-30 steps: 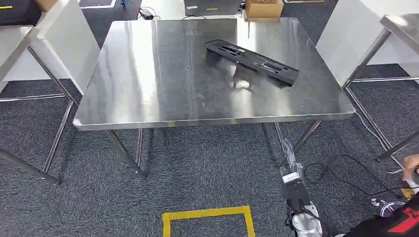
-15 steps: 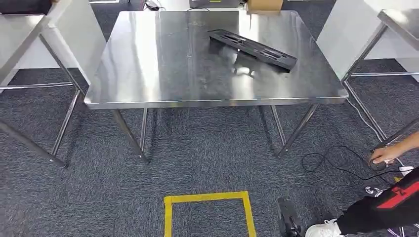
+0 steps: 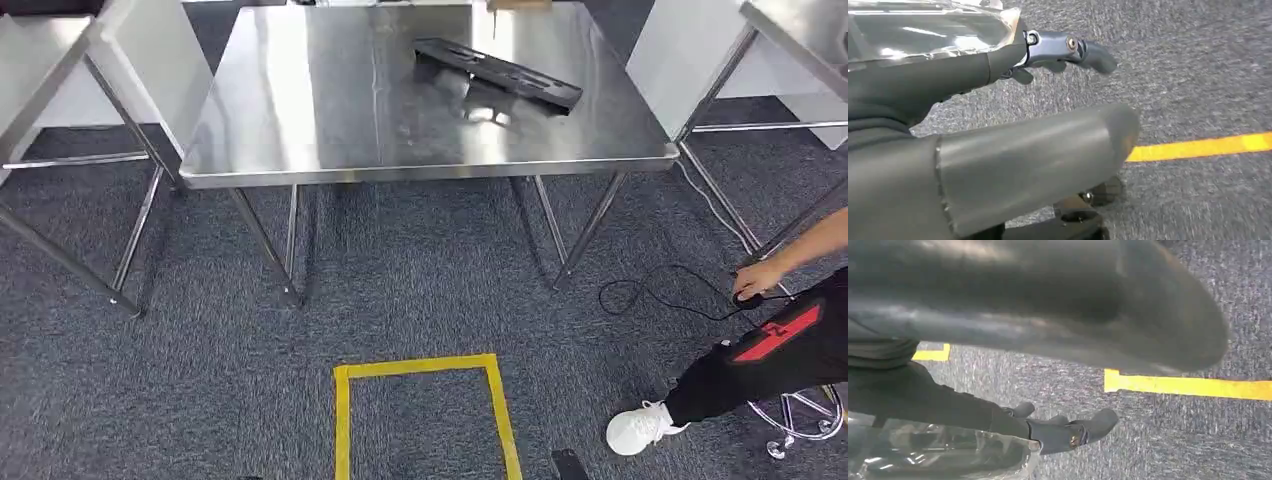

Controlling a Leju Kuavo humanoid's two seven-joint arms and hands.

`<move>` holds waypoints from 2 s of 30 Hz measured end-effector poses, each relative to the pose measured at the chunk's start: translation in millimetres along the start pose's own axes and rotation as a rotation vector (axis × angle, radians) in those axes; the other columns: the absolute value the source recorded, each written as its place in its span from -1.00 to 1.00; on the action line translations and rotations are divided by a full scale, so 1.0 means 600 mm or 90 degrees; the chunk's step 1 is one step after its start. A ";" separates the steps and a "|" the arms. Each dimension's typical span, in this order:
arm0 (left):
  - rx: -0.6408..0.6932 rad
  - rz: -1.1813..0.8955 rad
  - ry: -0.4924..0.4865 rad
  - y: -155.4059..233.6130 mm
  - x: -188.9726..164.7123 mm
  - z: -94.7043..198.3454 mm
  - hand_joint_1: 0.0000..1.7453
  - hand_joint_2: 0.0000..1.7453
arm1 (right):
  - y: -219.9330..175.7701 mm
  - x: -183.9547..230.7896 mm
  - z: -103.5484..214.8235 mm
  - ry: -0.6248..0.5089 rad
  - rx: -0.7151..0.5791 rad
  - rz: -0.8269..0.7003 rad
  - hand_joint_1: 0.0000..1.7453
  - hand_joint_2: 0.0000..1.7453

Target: Take the parts from the cabinet and place them on the table.

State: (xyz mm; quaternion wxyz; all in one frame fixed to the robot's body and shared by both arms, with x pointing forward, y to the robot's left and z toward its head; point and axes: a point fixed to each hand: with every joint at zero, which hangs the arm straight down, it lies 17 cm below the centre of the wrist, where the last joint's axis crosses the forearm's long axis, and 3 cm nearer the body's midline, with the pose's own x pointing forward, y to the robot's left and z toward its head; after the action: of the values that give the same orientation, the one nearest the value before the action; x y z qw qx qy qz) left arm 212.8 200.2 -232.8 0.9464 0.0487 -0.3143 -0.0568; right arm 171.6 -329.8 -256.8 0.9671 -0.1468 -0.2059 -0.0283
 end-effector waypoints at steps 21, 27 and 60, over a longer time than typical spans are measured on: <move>-0.013 -0.046 -0.013 0.052 -0.080 0.024 -1.00 -1.00 | 0.019 -0.110 0.023 0.097 0.023 0.076 -1.00 -1.00; -0.008 -0.046 -0.012 0.053 -0.084 0.026 -1.00 -1.00 | 0.014 -0.109 0.022 0.100 0.019 0.080 -1.00 -1.00; -0.011 -0.055 -0.022 0.049 -0.089 0.031 -1.00 -1.00 | 0.011 -0.120 0.024 0.112 0.014 0.098 -1.00 -1.00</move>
State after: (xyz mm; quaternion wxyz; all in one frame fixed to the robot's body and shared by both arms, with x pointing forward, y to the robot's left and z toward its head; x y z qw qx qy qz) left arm 161.6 235.6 -245.5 0.9378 0.0533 -0.3281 -0.1008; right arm 101.1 -319.5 -275.4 0.9823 -0.1482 -0.1085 0.0358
